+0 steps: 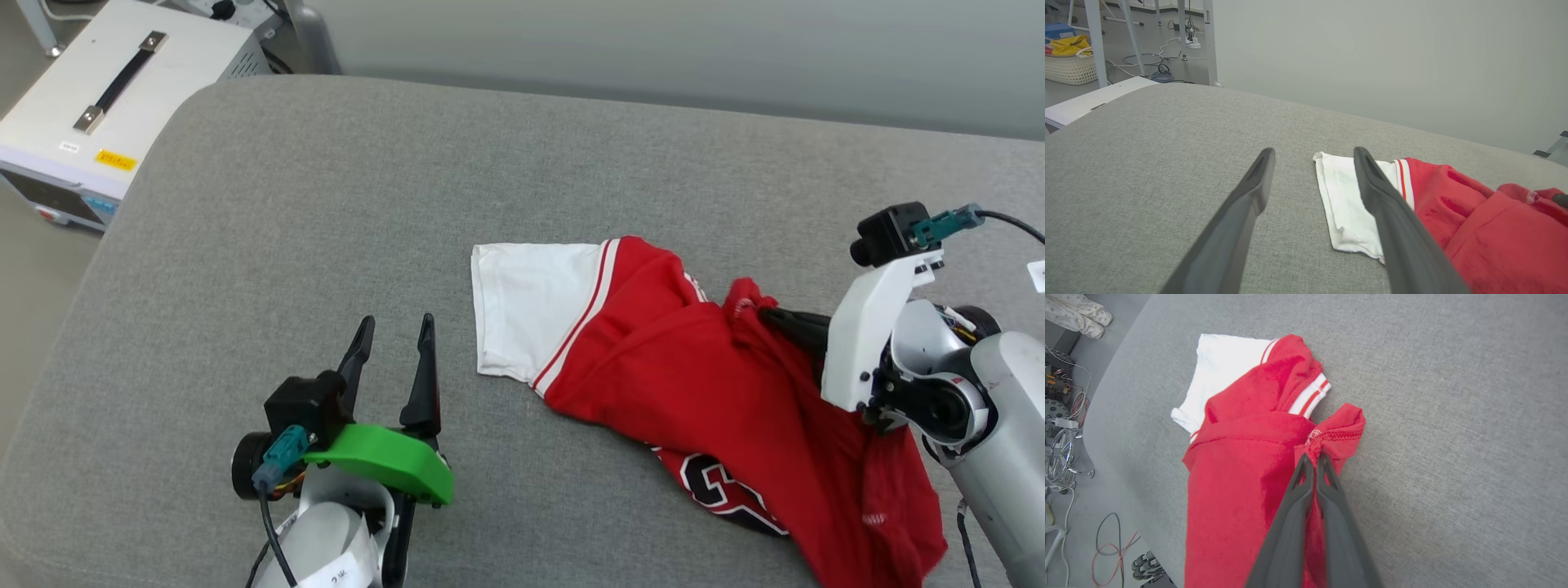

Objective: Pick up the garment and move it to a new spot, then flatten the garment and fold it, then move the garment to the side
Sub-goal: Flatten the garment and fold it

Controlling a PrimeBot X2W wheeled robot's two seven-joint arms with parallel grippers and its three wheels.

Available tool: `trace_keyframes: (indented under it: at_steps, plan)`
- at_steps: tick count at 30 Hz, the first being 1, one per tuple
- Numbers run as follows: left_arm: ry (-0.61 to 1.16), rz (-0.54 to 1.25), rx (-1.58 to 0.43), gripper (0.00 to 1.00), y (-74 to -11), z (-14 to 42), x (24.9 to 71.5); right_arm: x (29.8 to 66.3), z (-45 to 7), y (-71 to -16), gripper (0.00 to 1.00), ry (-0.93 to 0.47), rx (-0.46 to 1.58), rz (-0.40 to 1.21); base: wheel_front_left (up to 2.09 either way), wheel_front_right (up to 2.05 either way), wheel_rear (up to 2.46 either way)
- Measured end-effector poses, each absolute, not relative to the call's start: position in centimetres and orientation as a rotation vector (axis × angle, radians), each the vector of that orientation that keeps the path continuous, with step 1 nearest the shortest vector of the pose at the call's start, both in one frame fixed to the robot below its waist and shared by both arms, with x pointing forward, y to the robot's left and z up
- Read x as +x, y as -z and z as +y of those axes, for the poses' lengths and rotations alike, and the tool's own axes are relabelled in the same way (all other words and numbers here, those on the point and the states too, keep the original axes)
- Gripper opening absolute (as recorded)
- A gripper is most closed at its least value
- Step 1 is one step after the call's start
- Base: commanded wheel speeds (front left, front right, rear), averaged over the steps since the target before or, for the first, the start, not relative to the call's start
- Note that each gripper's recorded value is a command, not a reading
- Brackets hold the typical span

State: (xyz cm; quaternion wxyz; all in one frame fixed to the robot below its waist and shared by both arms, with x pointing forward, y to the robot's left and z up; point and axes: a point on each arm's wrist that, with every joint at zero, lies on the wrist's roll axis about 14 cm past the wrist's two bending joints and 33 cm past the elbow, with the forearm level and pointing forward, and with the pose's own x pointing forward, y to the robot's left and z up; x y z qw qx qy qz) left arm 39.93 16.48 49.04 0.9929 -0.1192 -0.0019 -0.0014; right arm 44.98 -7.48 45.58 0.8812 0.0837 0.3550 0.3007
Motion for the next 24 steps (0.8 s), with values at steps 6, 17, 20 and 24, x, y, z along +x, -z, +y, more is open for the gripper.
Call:
trace_keyframes:
  at_steps: [6,17,20,24]
  plan:
    - [0.028,-0.026,-0.238,1.0,-50.1,16.1,38.9,42.1,-3.7,-52.0,0.0,-0.792,0.147,0.566,0.0,0.0,0.0]
    - [0.047,-0.038,-0.238,1.0,-51.1,15.8,37.6,24.7,5.1,-46.5,0.0,-1.191,0.114,0.864,0.0,0.0,0.0]
    - [0.042,-0.031,-0.24,1.0,-50.8,15.9,37.6,23.4,5.2,-43.6,0.0,-1.156,0.151,0.957,0.0,0.0,0.0]
    - [0.038,-0.014,-0.241,1.0,-50.3,16.0,37.6,25.1,6.0,-42.5,1.0,-1.06,0.258,0.884,0.0,0.0,0.0]
